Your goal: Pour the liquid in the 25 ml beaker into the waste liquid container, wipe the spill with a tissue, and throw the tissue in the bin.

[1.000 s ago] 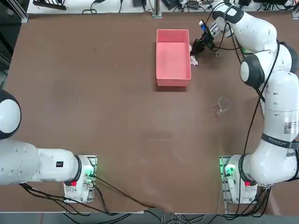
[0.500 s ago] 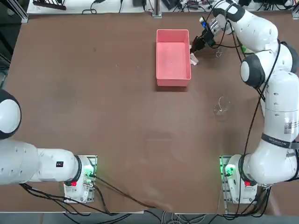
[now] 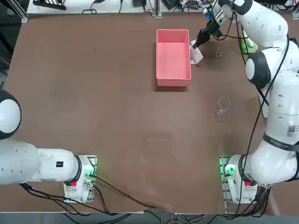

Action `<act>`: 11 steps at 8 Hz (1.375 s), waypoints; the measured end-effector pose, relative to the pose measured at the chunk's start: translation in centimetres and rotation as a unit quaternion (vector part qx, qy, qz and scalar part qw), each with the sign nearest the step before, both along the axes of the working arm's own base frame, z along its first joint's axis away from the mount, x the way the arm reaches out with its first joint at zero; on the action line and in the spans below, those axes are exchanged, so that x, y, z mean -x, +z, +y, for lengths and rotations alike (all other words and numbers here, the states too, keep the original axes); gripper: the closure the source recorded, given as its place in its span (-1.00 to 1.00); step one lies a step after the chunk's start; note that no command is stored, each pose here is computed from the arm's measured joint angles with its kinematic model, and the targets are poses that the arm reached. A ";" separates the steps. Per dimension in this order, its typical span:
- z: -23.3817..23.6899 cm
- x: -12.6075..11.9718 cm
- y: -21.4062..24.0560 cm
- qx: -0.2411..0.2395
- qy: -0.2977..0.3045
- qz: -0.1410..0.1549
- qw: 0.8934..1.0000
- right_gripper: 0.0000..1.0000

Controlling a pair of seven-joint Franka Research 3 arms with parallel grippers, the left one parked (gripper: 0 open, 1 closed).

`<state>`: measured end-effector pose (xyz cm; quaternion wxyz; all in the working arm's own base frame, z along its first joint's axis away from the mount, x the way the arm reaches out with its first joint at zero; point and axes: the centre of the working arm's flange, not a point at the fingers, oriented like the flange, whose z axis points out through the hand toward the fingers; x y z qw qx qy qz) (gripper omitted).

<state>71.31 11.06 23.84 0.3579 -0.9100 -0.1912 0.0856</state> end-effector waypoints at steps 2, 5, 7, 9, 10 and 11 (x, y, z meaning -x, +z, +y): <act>-2.9 0.5 4.5 0.020 0.015 0.004 1.000 0.93; -6.7 1.4 10.2 0.060 0.027 -0.002 0.998 0.93; -9.1 2.4 13.7 0.082 0.027 0.003 0.996 0.93; -12.7 4.1 17.0 0.117 0.022 0.015 0.993 0.93; -15.1 5.3 18.4 0.143 0.017 0.023 0.989 0.93; -17.1 6.5 19.6 0.166 0.012 0.030 0.986 0.92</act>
